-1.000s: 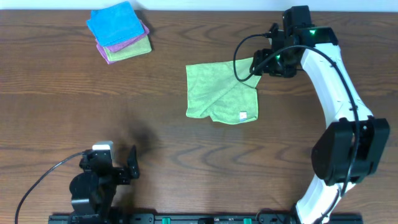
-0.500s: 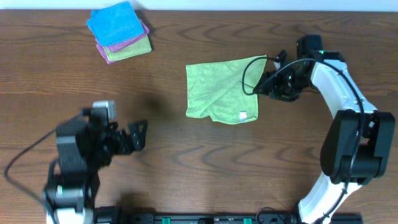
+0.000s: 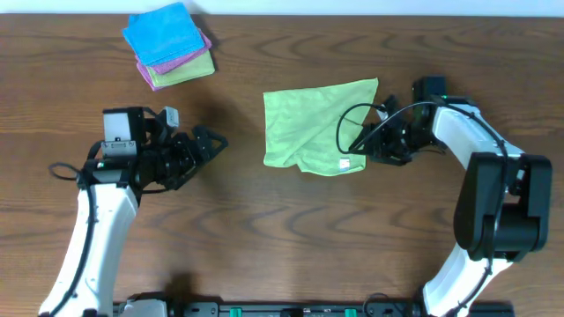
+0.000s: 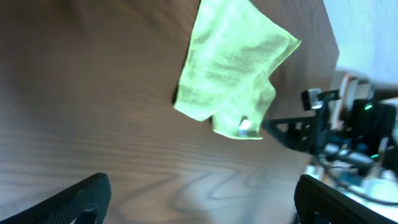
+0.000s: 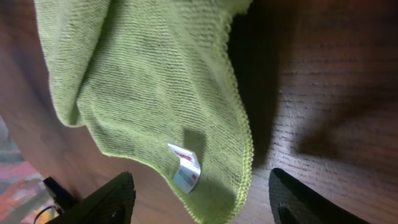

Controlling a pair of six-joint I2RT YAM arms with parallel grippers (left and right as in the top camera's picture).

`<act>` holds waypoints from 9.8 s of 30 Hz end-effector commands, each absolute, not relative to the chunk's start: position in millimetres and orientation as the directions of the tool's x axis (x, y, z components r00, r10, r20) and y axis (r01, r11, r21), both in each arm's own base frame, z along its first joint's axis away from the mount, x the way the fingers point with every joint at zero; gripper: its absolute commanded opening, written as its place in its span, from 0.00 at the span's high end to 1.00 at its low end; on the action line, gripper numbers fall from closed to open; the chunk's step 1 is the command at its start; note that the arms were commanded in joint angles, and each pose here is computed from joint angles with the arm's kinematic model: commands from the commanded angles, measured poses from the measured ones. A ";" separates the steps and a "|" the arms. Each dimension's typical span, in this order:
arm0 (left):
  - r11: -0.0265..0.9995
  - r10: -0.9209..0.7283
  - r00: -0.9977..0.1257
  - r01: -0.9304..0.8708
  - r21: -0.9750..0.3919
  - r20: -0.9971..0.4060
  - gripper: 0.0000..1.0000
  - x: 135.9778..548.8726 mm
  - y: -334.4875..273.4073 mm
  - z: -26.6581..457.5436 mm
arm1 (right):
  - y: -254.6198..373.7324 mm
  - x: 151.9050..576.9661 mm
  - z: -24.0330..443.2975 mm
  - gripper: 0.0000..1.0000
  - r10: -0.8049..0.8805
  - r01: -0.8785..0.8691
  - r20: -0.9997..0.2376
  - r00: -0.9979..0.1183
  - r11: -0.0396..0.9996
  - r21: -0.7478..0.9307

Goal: Fold the cloth

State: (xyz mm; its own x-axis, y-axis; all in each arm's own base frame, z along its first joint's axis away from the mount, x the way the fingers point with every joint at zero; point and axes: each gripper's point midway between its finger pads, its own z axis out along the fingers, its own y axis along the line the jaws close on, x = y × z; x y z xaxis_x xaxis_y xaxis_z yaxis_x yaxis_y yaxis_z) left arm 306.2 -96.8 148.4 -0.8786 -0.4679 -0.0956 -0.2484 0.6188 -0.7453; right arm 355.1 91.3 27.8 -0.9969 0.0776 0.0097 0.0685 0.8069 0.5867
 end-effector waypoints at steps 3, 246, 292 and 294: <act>0.503 -0.467 -0.884 -0.296 -0.812 0.033 0.04 308.9 -114.0 156.4 | 95.6 348.2 20.6 0.32 0.105 0.104 0.034 -0.994 0.788 0.606; 0.632 0.079 -0.985 -0.069 -0.772 0.153 0.94 308.3 -281.4 27.9 | -8.2 256.1 14.2 0.45 0.404 0.336 -0.138 -0.904 0.873 0.352; 0.627 0.114 -0.969 -0.102 -0.772 0.221 0.95 291.7 -269.0 29.9 | 12.4 268.0 -36.5 0.99 0.589 0.452 -0.112 -0.801 0.716 0.532; 0.611 0.126 -0.967 -0.099 -0.786 0.220 0.95 290.7 -270.8 32.9 | 15.1 270.7 -33.9 0.99 0.576 0.428 -0.123 -0.808 0.717 0.549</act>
State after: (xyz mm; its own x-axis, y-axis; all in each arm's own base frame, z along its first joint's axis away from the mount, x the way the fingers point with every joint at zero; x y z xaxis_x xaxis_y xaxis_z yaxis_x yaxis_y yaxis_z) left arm 290.8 -270.1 32.5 -0.9699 0.1040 0.2202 -0.1058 0.6343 -0.7658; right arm 297.0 15.3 -6.6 -0.7970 0.5707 -0.1976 0.3544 0.7069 0.6122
